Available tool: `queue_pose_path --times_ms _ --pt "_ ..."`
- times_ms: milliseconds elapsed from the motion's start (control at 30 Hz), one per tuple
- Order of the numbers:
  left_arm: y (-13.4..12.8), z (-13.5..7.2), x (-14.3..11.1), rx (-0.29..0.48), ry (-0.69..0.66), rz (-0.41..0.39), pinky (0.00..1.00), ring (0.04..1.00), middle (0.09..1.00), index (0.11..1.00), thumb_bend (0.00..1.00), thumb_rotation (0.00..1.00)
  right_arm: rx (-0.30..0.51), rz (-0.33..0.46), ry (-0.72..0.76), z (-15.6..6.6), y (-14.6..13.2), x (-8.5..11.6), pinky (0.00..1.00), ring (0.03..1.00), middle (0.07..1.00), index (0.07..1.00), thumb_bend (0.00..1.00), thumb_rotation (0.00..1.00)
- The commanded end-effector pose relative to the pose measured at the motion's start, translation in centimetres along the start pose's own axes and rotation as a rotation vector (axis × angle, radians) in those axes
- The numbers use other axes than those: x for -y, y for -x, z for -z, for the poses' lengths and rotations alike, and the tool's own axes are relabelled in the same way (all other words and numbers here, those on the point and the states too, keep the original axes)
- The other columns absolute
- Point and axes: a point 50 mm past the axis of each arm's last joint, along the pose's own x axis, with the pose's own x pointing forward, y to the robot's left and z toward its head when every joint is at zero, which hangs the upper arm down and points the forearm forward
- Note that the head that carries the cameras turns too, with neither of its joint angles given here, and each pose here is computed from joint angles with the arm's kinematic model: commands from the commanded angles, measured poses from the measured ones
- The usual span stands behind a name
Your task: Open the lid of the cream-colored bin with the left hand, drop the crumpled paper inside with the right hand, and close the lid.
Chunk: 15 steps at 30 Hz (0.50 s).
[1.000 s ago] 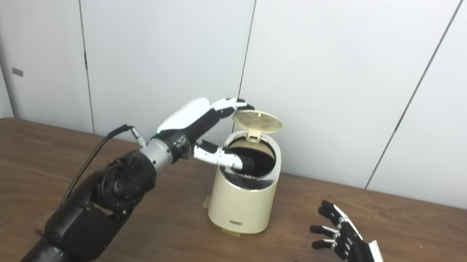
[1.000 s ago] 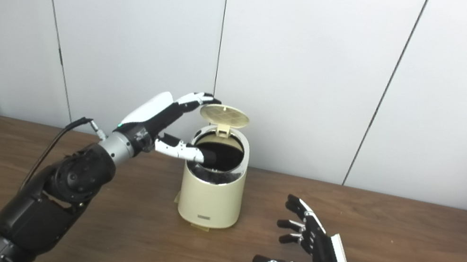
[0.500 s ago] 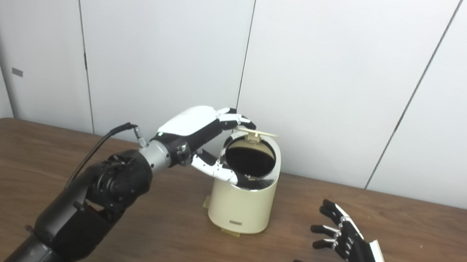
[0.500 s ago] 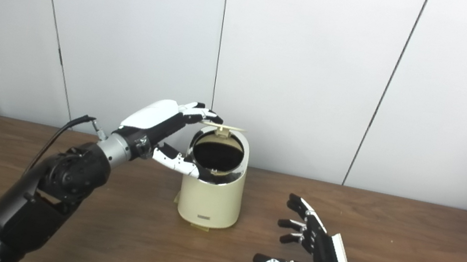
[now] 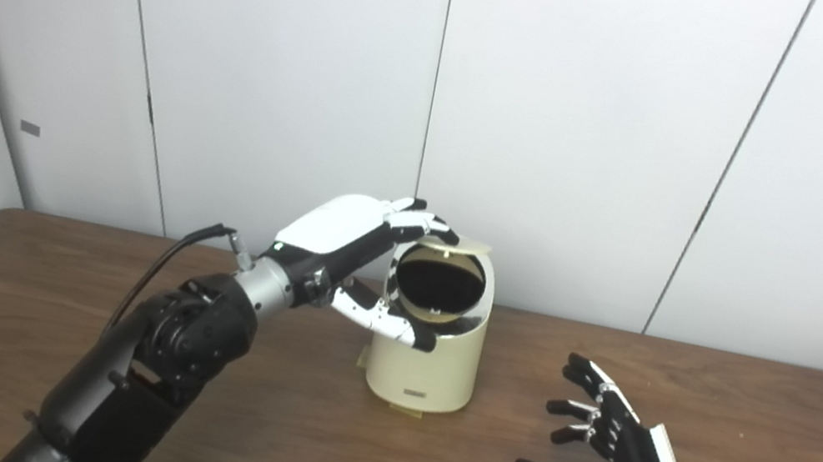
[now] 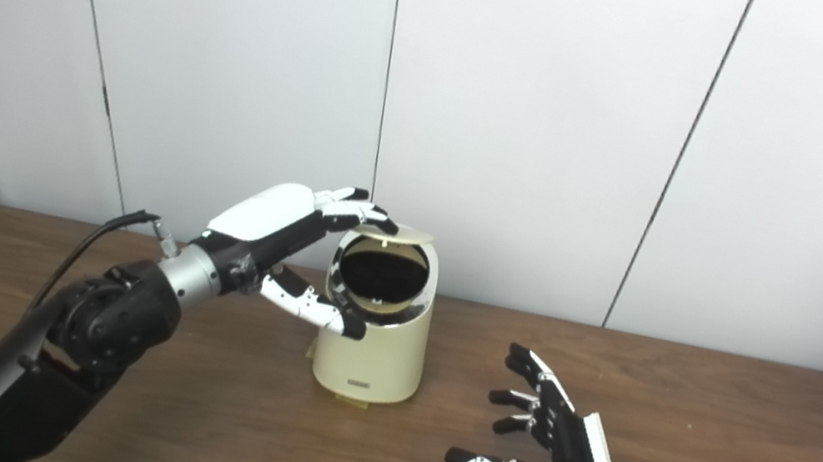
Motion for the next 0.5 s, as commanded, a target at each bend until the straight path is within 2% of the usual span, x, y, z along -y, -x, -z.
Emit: queue_pose_path --times_ms 0,200,467 --pt "-0.23 -1.24 -2.68 0.064 -0.075 -0.059 1.0 1.0 0.918 0.879 1.0 0.54 0.084 0.033 -0.004 -2.07 -1.19 0.47 0.52 0.701 0.862 0.857 0.8 0.05" --pt "0.28 -1.22 -2.48 0.068 -0.102 -0.051 1.0 1.0 0.908 0.871 1.0 0.53 0.089 0.034 -0.01 -2.23 -1.23 0.46 0.51 0.7 0.865 0.863 0.79 0.04" --pt "0.72 -1.51 -1.82 0.043 -0.282 0.03 1.0 1.0 0.898 0.877 0.99 0.52 0.092 0.033 -0.01 -2.34 -1.28 0.51 0.5 0.704 0.867 0.863 0.8 0.06"
